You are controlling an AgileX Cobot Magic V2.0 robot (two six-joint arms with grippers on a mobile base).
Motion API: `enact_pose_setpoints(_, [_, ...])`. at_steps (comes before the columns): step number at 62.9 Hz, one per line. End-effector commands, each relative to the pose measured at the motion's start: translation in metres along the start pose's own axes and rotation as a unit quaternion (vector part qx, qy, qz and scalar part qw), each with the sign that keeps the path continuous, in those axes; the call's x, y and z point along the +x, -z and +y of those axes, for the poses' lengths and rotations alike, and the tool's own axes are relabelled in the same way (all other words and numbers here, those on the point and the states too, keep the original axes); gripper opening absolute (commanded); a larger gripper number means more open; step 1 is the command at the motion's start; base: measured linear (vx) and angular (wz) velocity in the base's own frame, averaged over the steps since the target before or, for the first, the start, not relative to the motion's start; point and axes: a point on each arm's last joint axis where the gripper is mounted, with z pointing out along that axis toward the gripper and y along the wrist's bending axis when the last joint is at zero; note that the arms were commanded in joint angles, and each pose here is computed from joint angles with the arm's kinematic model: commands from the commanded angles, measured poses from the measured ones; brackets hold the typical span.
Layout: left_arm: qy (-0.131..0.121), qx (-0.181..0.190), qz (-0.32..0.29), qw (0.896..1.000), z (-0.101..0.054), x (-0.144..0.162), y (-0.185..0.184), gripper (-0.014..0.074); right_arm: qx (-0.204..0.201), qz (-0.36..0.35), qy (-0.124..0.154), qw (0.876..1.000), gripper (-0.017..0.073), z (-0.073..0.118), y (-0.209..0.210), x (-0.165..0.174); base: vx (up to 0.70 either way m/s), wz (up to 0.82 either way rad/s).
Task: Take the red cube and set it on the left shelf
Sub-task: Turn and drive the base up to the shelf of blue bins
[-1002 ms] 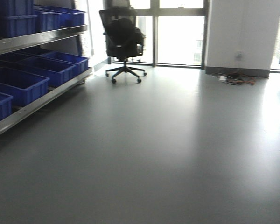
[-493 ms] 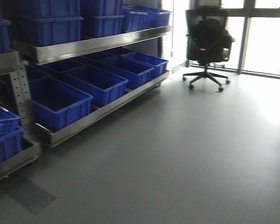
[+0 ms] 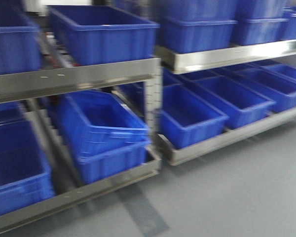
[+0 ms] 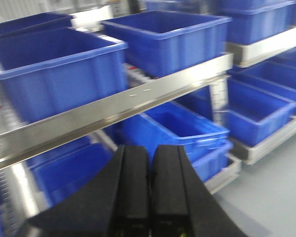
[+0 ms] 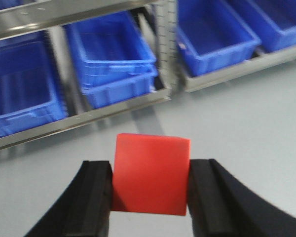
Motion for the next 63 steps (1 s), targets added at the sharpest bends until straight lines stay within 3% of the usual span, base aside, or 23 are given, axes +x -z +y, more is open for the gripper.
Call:
enact_pose_setpoints(1, [0.004, -0.005, -0.028, 1.0, 0.0001, 0.0002, -0.0012, 0.0101, -0.001, -0.058, 0.005, 0.998, 0.0029, 0.0008, 0.0043, -0.0166, 0.35, 0.93])
enact_pose_setpoints(26, [0.004, -0.005, -0.028, 1.0, 0.0001, 0.0002, -0.0012, 0.0101, -0.001, -0.058, 0.005, 0.998, 0.0029, 0.0008, 0.0043, -0.0166, 0.3, 0.85])
enact_pose_setpoints(63, [0.004, -0.005, -0.028, 1.0, 0.0001, 0.0002, -0.0012, 0.0101, -0.001, -0.058, 0.005, 0.998, 0.0029, 0.0008, 0.0043, -0.0166, 0.36, 0.47])
